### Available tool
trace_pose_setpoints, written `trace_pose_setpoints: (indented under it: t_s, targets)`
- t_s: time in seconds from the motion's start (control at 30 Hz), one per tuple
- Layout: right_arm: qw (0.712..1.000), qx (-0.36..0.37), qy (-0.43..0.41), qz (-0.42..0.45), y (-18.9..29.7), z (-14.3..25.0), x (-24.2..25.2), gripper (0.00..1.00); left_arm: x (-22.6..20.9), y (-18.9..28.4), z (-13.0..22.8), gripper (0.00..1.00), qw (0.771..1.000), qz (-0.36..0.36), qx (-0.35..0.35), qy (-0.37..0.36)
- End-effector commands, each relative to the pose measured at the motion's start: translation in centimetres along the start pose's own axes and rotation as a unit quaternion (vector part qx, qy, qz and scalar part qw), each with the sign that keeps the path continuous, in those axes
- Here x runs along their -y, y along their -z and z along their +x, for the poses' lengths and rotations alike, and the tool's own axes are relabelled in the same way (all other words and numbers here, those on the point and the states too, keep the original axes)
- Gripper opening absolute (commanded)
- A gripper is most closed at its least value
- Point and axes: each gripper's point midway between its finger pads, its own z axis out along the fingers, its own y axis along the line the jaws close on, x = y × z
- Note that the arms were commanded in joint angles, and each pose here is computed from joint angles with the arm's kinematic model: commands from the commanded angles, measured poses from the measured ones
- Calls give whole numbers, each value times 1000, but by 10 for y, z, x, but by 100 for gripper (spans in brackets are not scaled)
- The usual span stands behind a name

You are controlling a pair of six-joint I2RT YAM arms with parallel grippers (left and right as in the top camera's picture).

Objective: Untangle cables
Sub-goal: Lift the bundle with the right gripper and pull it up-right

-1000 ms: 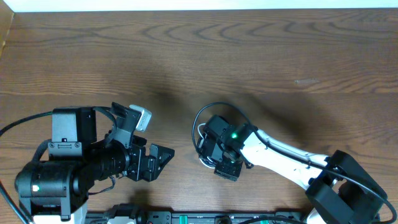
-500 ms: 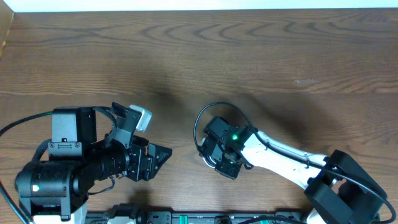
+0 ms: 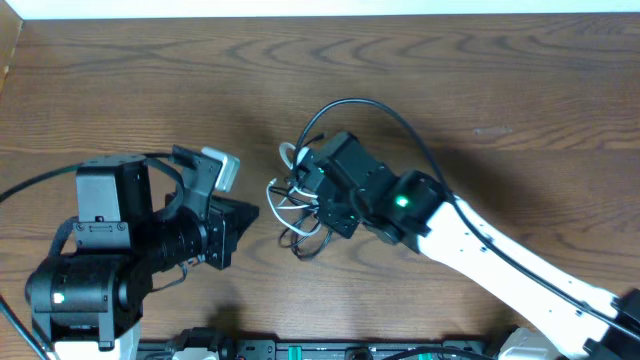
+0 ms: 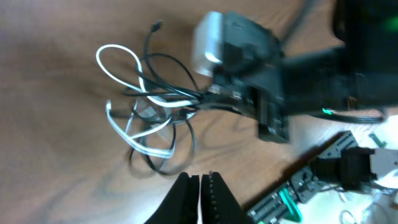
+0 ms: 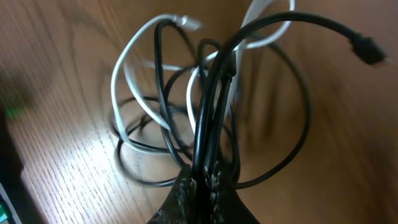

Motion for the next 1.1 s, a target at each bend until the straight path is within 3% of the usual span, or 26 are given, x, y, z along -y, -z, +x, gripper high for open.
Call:
trace_pose_setpoints:
  t_s: [0.0,0.1,0.17,0.27,0.33,0.4,0.5,0.6,0.67,0.77,0.87,0.97,1.0,1.07]
  targets:
    - [999,6,-21,43,14,-1,16,1,-4,-2,-9,8,1000,-4,12,12]
    - [997,10,-39,69,20,-1,24,1,-9,-9,-8,14,1000,-3,6,23]
    - [994,17,-57,96,24,-3,33,1,-12,-16,-3,28,999,-1,-7,32]
    - [976,34,-113,181,37,-5,63,1,-17,-24,4,32,999,1,-26,45]
    - [952,48,-163,255,51,-2,89,1,-20,-28,8,33,998,2,-34,51]
    - [907,78,-230,344,76,3,120,1,-19,-30,9,33,998,7,-36,54]
    - [854,141,-307,397,106,-1,146,1,-14,-29,7,33,998,20,-32,52]
    - [875,200,-308,317,110,-33,136,1,-14,-29,6,33,998,20,-30,51]
    - [925,236,-225,195,106,-71,104,1,-15,-29,6,33,998,20,-29,50]
    - [950,259,-140,102,105,-92,72,1,-14,-29,6,33,998,20,-29,50]
    - [947,207,-177,167,97,-64,93,1,-14,-29,8,34,998,21,-32,53]
    - [949,132,-194,211,85,-28,103,3,-13,-28,9,43,998,21,-34,54]
    - [953,107,-191,208,80,-17,100,8,-12,-28,8,48,998,24,-32,53]
    - [972,57,-149,173,69,0,85,28,-8,-28,7,57,998,37,-29,52]
